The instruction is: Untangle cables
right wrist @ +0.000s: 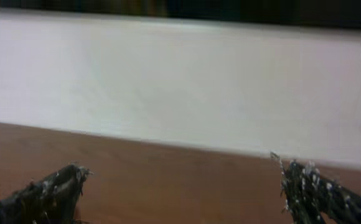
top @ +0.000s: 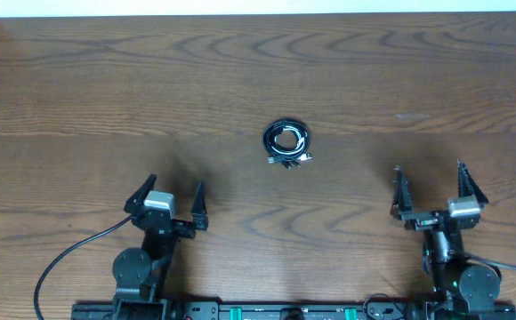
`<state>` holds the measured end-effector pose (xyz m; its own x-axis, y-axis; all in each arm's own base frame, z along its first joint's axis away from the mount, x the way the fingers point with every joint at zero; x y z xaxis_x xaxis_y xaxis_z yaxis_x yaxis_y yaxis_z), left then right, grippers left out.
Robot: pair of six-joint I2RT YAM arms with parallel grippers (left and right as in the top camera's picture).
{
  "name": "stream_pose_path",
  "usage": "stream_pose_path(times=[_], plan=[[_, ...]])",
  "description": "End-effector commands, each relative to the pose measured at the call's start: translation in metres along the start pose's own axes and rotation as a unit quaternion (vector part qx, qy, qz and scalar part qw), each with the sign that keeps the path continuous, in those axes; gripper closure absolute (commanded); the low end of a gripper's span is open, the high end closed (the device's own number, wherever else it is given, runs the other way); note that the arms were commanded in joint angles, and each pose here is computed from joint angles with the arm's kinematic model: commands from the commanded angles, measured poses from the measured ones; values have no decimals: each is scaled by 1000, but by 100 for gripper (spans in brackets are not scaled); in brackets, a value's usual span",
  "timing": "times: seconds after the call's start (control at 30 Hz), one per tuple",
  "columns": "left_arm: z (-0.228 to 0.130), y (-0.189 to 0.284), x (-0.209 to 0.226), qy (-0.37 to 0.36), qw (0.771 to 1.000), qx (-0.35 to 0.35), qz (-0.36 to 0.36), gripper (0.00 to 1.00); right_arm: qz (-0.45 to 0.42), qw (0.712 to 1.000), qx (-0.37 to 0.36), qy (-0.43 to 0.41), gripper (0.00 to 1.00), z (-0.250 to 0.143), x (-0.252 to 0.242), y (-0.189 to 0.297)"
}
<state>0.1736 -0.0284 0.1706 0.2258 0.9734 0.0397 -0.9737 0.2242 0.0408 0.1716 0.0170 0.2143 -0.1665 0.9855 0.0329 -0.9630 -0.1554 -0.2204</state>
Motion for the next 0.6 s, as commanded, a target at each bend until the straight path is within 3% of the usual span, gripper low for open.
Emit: stream_pose_path(times=[0.0,0.17,0.3,0.47,0.57], plan=[[23,4,-15,-10,995,-57,-75,2,95,995,-42,-2,1,16,20,3],[81,19,-16,-11,988,-128,-80,2,90,985,-143,24,1,62,21,10],[127,24,-15,-14,988,-134,-80,3,83,986,-137,47,1,99,23,8],[158,4,-20,-11,991,-1,-136,2,101,993,-22,61,1,127,26,-15],[164,-21,-17,33,977,154,-147,2,104,989,105,33,1,134,23,-44]])
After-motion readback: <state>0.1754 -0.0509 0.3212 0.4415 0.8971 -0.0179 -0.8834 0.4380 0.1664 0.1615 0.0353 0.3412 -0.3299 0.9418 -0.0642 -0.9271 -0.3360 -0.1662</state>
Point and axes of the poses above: each gripper's point midway between its finger pads, its own y axis back along the fingers, its own x axis along the line the jaws close on, z = x × y, the point moved 7 cm from there along y, back along the fingers, and after that the axes turned 5 degrees about -y, right-handed, at the moved point
